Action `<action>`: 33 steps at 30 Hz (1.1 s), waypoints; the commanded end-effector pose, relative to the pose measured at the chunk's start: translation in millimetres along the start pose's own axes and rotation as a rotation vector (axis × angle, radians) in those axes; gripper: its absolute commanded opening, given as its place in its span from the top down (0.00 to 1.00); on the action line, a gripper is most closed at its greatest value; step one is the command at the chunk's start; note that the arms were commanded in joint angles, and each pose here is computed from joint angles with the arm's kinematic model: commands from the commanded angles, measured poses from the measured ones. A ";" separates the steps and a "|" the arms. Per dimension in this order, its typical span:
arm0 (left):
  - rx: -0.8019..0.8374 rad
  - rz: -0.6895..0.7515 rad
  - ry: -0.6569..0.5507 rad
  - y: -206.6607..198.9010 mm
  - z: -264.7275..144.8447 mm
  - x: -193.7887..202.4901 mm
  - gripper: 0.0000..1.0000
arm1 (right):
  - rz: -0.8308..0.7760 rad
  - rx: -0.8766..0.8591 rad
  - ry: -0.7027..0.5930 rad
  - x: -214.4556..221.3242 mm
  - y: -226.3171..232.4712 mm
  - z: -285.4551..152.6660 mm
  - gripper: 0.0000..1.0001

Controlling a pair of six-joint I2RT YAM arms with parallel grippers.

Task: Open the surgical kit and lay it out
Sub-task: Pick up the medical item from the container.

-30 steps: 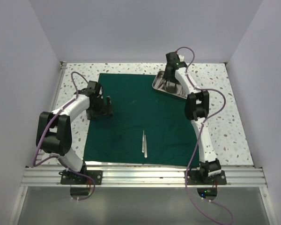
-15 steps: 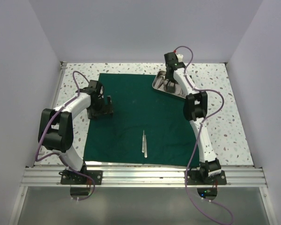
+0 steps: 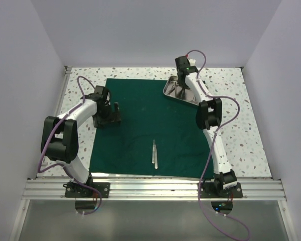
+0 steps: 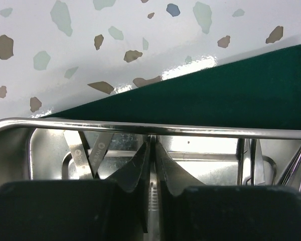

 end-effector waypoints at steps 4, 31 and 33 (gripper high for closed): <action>0.015 0.017 -0.031 -0.5 -5.2 -7.7 0.03 | -0.045 0.021 0.194 42.8 -2.0 17.6 1.00; 0.024 0.023 -0.112 -4.1 -28.5 -16.4 0.04 | 0.066 -0.086 -0.204 -72.9 -39.6 -130.8 1.00; 0.033 0.024 -0.120 -4.5 -31.9 -16.0 0.04 | 0.074 -0.094 -0.215 -76.3 -45.3 -146.1 1.00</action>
Point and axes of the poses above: each gripper's point midway between its finger pads, its own z axis out along the fingers, its own y axis along the line the jaws close on, x = y × z, the point moved 10 cm from there along -z, back along the fingers, and after that the axes turned 6 degrees about -z, right-handed, at the moved point
